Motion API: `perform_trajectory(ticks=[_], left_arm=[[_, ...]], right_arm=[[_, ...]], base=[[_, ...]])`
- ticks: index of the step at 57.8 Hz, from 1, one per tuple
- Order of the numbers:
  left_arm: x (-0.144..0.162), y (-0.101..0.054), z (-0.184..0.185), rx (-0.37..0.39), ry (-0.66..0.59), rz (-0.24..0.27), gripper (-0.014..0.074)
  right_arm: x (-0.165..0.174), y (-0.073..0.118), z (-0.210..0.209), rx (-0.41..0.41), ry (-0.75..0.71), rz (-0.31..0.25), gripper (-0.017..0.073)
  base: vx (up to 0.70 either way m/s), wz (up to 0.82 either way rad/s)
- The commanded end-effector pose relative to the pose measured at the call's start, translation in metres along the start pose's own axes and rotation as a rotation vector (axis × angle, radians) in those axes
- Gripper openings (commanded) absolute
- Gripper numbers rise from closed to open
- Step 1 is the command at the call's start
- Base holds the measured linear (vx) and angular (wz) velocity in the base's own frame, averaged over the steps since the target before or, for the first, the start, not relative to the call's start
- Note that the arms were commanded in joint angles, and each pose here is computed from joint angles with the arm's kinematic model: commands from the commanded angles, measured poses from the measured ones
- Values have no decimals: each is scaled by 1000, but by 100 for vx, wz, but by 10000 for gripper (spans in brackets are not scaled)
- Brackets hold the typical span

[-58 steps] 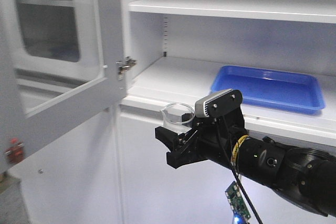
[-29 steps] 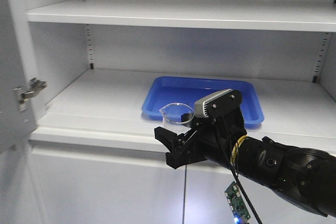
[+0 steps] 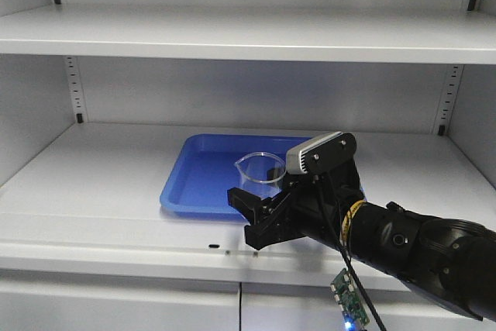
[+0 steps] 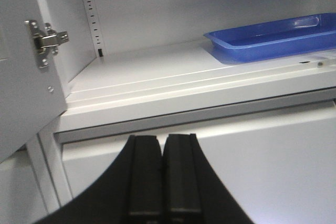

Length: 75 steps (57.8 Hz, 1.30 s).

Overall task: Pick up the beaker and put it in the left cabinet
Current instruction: 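Move the held beaker into the cabinet over the blue tray, then lower the beaker onto the blue tray and open the right gripper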

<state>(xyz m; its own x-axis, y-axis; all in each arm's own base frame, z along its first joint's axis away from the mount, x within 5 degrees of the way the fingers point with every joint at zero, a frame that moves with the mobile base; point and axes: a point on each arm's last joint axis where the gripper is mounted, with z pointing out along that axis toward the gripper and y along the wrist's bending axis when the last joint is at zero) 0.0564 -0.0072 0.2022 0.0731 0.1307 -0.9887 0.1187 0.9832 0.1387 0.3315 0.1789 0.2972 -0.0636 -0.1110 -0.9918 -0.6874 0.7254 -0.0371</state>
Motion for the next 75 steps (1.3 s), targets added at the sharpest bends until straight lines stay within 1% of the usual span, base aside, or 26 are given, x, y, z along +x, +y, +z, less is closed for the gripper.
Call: perform_trajectory(ticks=[1,26,54,56,65,67,72,75], left_arm=[[-3,0,-1,-8,-85,-6,1],[-3,0,-1,-8,-85,-6,1],[-3,0,-1,-8,-85,-6,1],[-3,0,-1,-8,-85,-6,1],[-3,0,-1,-8,-85,-6,1],[-3,0,-1,-8,-85,-6,1],[-3,0,-1,-8,-85,-6,1],[-3,0,-1,-8,-85,-6,1]], right_arm=[[-31,3,-10,-23,-129,-5,-9],[-31,3,-10,-23,-129,-5,-9],[-30,2,-9,-18,-129,-6,-8],[-29,1,-8,-13,-129,2,-7],[-16,-10,8,50,-132,90,-6],[-13,-13,13,58,-129,100,-6],[-12,-19,27,68,-128,99,-6],[-9,-23,35,84,-102,99,-6]], base=[[20,-10],[16,-8],[7,-4],[2,-4],[1,-3],[0,0],[0,0],[0,0]])
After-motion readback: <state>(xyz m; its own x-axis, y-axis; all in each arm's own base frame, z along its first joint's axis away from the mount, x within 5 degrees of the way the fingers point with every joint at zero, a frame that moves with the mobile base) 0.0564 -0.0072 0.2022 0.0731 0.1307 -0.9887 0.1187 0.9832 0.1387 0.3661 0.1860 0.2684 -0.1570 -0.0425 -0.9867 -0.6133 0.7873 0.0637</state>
